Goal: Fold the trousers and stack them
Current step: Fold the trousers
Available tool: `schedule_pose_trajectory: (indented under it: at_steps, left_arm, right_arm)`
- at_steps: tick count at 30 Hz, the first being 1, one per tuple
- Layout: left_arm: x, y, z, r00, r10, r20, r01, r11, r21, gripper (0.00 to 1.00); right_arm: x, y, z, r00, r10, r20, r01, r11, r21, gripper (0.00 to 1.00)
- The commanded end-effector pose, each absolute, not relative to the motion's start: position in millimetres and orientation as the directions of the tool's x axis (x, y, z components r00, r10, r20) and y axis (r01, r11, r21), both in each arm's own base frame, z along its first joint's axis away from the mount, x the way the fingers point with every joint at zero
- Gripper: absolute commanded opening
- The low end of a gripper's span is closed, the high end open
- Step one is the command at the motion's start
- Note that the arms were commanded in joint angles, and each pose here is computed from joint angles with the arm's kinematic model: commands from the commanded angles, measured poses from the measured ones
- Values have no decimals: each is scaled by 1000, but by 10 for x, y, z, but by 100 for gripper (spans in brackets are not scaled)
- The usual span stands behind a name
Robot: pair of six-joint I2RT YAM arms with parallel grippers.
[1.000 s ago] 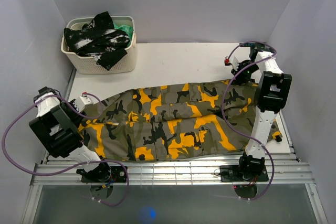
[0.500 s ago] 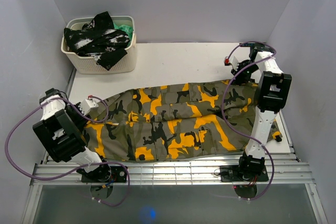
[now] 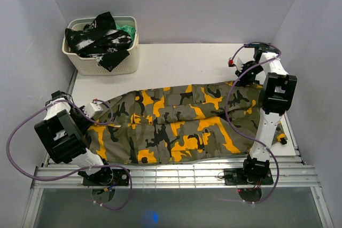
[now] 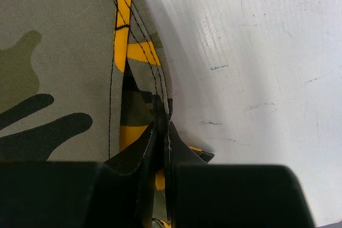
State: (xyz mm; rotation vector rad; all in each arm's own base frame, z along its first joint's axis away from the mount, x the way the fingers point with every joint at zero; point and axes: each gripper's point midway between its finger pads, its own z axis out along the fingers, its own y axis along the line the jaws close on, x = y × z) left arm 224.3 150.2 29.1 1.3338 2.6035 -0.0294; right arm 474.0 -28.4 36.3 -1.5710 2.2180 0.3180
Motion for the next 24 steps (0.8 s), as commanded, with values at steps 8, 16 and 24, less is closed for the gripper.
schedule_pose_trajectory:
  at_steps: [8,16,24]
  left_arm:
    - [2229,1359,451,-538,808,-240,822,566,62,65]
    - [2437,1689,262,-610,779,-143,768,626,134,51]
    - [2662,1818,462,-605,781,-153,758,624,190,8]
  right_arm:
    - [4755,-292,663,-264,-853,-451,-935,341,-98,8]
    - [4751,-328,648,-269,-857,-440,-934,344,-100,8]
    - [4784,-424,693,-274,-858,-434,-927,356,-119,8]
